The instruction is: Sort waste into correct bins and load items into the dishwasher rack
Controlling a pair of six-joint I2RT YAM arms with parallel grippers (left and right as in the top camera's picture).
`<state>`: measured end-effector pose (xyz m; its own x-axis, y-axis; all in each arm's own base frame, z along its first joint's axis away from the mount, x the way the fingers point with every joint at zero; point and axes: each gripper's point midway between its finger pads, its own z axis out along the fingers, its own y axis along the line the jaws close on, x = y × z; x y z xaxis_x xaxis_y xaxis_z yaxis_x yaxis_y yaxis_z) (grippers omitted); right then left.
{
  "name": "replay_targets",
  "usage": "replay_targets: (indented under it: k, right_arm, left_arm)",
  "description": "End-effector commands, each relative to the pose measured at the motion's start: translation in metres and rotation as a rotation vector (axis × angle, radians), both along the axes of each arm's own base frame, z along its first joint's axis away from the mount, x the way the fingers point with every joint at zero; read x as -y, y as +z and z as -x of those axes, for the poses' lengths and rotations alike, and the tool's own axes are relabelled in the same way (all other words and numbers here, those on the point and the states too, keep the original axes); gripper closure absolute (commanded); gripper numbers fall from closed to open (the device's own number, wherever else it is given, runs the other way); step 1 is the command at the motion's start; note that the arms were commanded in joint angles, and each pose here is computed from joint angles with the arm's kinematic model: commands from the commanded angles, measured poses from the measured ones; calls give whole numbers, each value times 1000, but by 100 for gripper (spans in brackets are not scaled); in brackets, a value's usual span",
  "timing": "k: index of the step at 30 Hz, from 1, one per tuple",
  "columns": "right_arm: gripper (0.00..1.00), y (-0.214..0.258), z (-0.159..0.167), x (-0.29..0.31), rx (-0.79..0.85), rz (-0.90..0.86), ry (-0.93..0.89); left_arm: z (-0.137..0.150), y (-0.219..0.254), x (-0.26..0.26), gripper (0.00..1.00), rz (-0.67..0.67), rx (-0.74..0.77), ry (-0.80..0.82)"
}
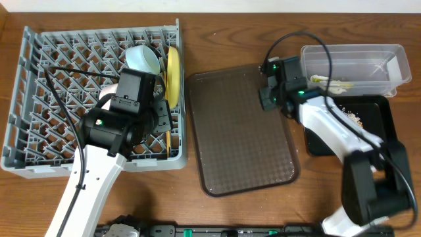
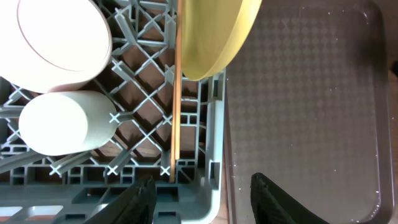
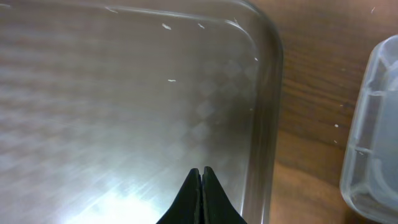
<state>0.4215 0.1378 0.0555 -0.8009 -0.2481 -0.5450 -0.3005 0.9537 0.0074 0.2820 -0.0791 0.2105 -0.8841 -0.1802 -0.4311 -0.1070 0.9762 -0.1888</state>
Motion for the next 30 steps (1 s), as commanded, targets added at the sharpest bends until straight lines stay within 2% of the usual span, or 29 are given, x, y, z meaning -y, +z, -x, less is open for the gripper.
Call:
replay_targets:
  k: [1, 9, 13, 17, 30]
  right_arm:
    - [99, -22, -6, 10, 2, 91, -35]
    - [99, -65, 1, 26, -78, 178, -84]
    - [99, -60, -2, 55, -45, 281, -233]
    - [99, -55, -4, 67, -16, 326, -299]
    - [99, -51, -3, 79, 14, 266, -521]
  left_arm:
    - [1, -1, -1, 48, -9, 0, -7]
    - [1, -1, -1, 48, -9, -1, -7]
    - [1, -1, -1, 48, -10, -3, -7]
    - [0, -2, -1, 48, -10, -6, -7]
    - [4, -5, -2, 48, -16, -24, -8]
